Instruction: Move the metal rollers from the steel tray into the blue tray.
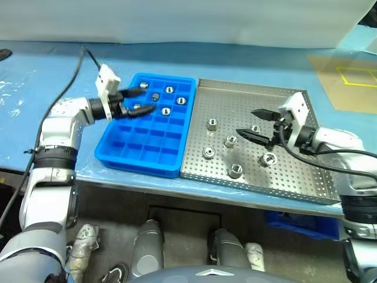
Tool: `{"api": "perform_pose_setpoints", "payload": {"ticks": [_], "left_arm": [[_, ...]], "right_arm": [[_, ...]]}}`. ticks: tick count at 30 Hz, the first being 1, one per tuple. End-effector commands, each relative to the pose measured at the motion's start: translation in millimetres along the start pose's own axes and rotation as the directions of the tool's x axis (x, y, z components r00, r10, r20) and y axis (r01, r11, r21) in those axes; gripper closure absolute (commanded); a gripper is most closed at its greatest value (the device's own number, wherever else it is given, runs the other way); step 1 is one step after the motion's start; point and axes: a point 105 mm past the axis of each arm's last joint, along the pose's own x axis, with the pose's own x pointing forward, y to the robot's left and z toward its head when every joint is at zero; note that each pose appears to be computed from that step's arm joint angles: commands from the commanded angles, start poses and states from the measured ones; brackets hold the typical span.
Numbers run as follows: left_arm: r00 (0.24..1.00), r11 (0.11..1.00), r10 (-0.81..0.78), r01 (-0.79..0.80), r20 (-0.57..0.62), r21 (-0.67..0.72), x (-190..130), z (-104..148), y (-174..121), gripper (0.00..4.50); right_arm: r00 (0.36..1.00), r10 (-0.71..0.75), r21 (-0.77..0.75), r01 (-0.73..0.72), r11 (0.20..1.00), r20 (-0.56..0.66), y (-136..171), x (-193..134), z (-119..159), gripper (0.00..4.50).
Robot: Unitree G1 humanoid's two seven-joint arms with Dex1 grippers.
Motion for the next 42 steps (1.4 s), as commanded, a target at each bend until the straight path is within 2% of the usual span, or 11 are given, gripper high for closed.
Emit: {"api": "perform_pose_setpoints", "payload": {"ticks": [1,8,20,23,29,42], "left_arm": [[0.998,0.998,-0.065,0.065,0.006,0.019,9.4,3.8,-16.1,0.0],[0.993,0.993,-0.12,0.12,0.02,-0.007,22.8,-0.4,-36.0,0.0],[0.991,0.992,-0.125,0.125,0.047,0.0,24.7,7.9,-34.1,0.0],[0.989,0.99,-0.138,0.138,0.05,0.003,31.4,7.0,-37.8,0.0],[0.986,0.988,-0.156,0.156,0.065,0.007,39.0,8.9,-42.0,0.0],[0.985,0.986,-0.166,0.165,0.051,0.015,41.9,6.4,-42.9,0.0]], "right_arm": [[0.999,-0.011,-0.026,0.012,1.0,0.039,2.4,-7.4,14.5,0.03],[1.0,-0.029,-0.05,0.028,0.998,-0.007,7.0,-9.0,4.2,0.03],[0.997,-0.071,-0.071,0.069,0.995,-0.033,-2.0,-19.7,3.9,0.03],[0.992,-0.087,-0.054,0.083,0.995,-0.091,-6.2,-28.5,-10.4,0.03],[0.965,-0.151,0.0,0.155,0.988,-0.213,-12.6,-46.3,-56.1,0.03],[0.937,-0.187,0.083,0.22,0.972,-0.296,-13.9,-42.1,-109.6,0.03]]}}
